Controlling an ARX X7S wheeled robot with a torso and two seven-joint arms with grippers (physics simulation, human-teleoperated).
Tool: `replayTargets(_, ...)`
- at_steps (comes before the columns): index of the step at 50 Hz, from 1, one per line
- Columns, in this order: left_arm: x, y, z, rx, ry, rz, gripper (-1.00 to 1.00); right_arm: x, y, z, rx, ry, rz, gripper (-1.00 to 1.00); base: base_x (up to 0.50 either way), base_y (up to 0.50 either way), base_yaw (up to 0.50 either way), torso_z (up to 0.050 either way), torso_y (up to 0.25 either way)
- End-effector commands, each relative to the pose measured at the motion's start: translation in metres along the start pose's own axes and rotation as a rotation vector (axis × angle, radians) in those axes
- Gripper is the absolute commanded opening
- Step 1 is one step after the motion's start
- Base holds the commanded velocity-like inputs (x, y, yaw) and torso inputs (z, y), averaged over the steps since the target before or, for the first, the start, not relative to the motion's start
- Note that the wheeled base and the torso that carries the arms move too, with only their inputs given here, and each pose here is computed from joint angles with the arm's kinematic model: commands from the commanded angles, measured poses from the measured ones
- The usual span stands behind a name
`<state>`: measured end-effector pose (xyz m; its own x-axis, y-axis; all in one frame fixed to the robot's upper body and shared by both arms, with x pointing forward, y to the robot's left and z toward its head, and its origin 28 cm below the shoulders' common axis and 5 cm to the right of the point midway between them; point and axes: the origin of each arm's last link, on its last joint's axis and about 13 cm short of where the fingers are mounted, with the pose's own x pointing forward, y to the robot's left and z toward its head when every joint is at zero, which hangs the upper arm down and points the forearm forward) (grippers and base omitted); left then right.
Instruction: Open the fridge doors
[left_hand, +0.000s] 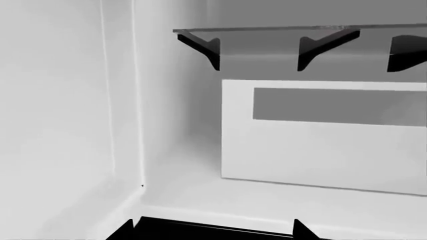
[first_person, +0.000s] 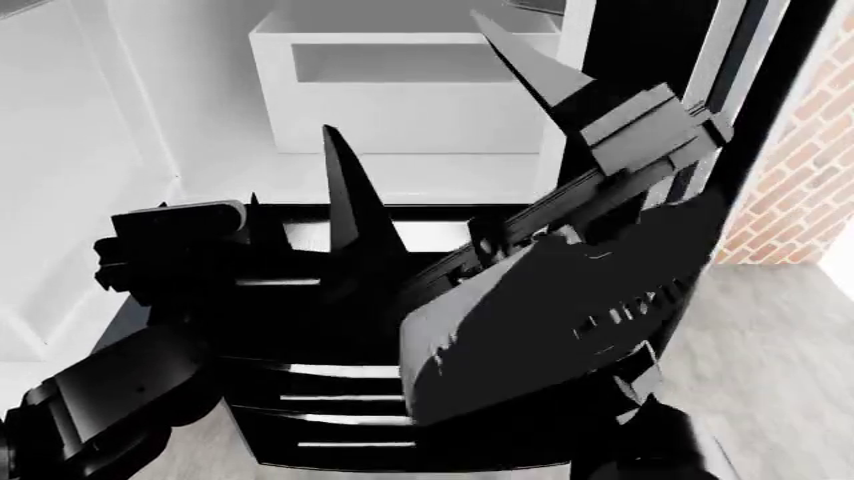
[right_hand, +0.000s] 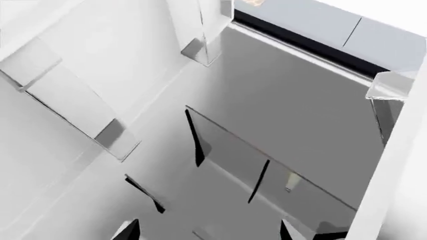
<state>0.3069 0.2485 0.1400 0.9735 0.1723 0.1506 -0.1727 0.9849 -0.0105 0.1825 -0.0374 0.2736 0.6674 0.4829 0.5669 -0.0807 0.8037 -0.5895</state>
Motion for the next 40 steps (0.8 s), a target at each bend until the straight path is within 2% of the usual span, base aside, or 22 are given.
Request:
replayTargets(1,0.007,-0.006,0.004,-0.019,-0.044,-0.023,1.0,0.007,-0.005,-0.002,0.095,0.143,0.068,1.0,0.0,0.0,0.0,0.0,0.0)
replayTargets(7,0.008,-0.006,0.001,-0.017,-0.038,-0.025,1.0,0.015,-0.003,0.002,0.108,0.177,0.136,1.0,0.0,0.0,0.0,0.0,0.0)
replayTargets(14,0.008,-0.006,-0.001,-0.015,-0.035,-0.023,1.0,0.025,0.016,0.004,0.055,0.189,0.257,1.0,0.0,0.0,0.0,0.0,0.0)
replayTargets(19,0.008,-0.006,-0.002,-0.014,-0.033,-0.023,1.0,0.032,0.021,0.004,0.029,0.196,0.295,1.0,0.0,0.0,0.0,0.0,0.0)
replayTargets(28,0.007,-0.006,-0.004,-0.011,-0.033,-0.025,1.0,0.05,0.014,-0.004,0.034,0.209,0.288,1.0,0.0,0.0,0.0,0.0,0.0)
replayTargets(40,0.006,-0.006,-0.008,-0.001,-0.031,-0.027,1.0,0.084,-0.004,-0.033,0.083,0.253,0.273,1.0,0.0,0.0,0.0,0.0,0.0)
